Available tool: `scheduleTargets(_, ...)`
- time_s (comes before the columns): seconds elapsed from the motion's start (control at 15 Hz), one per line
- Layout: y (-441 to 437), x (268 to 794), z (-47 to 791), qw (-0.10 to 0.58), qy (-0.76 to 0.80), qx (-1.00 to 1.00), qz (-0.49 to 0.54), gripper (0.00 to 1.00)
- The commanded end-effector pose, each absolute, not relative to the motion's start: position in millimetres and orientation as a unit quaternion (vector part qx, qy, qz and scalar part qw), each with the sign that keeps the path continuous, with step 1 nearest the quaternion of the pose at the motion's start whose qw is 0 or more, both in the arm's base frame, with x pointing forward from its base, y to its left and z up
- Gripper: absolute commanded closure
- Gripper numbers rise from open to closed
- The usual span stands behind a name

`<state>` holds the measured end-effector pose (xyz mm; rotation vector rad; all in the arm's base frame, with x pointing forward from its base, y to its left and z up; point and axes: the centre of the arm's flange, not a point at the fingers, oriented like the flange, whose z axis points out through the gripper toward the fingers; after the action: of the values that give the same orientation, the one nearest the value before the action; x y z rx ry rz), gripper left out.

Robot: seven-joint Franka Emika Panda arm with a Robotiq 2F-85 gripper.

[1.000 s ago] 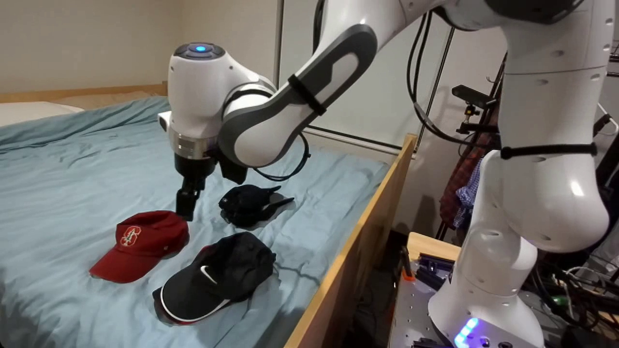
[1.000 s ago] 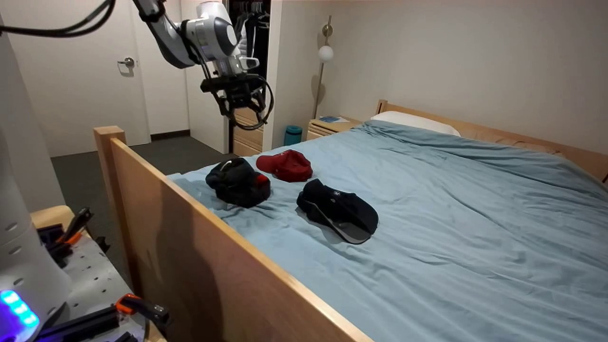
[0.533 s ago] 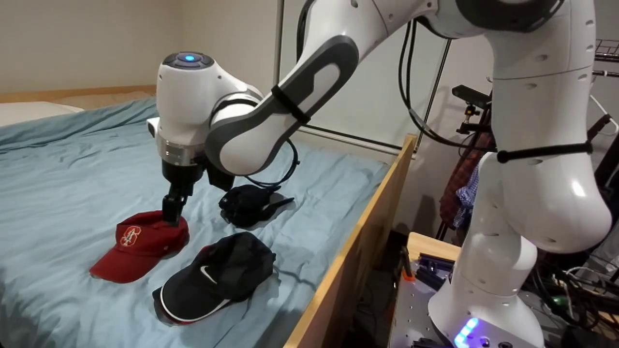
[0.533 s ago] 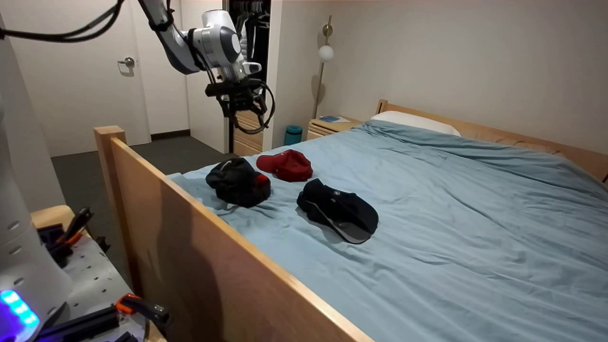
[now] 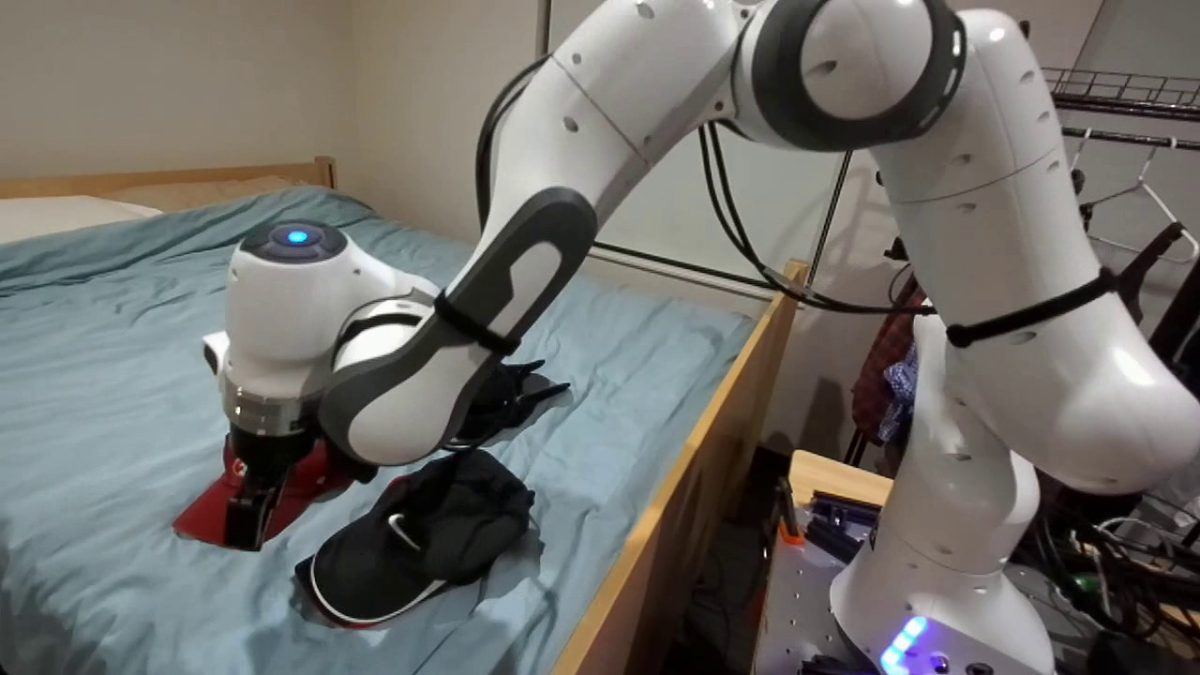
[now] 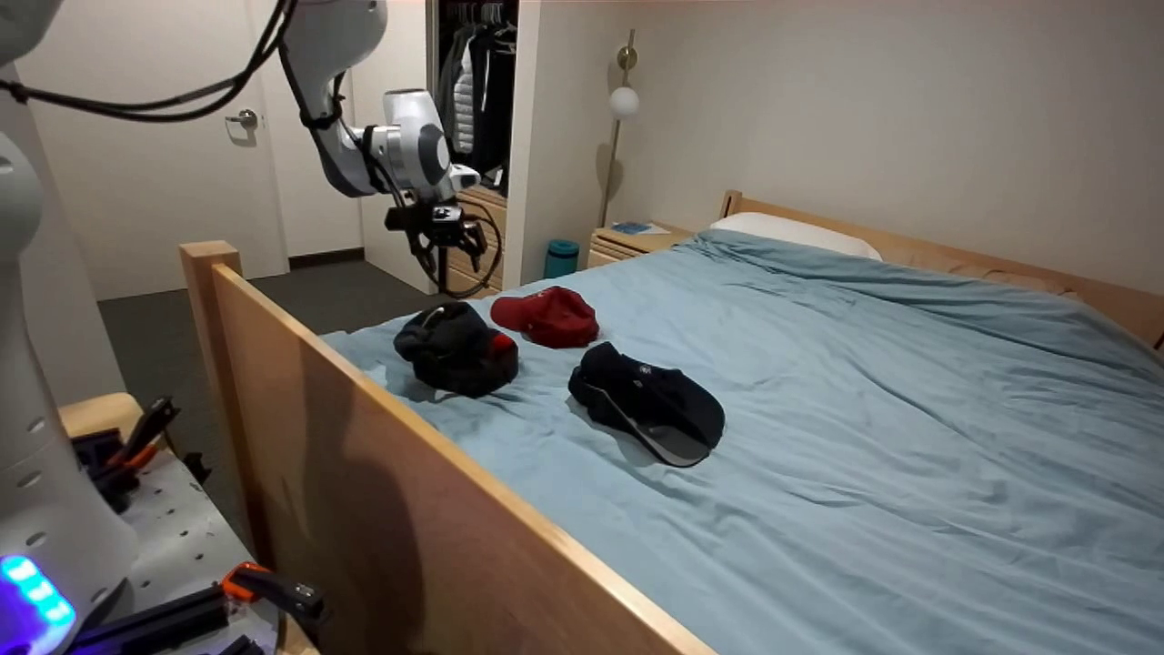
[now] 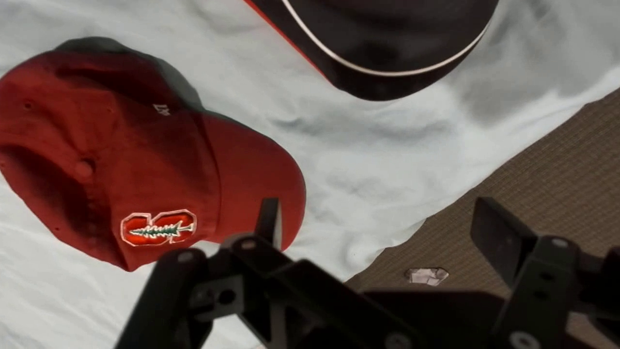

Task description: Turn the red cap

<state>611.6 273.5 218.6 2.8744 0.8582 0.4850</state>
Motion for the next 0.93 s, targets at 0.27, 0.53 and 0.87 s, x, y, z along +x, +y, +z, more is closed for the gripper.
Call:
scheduleTargets(0.27,334.3,669.3,161.0,0.183,0.34,0.902,0.193,0.0)
scheduleTargets(0.53,355.1,677.4,138.3,0.173,0.355,0.901,0.179,0.0)
scheduleTargets(0.87,356.9,662.1,131.8,0.177,0.363,0.896,0.188,0.0)
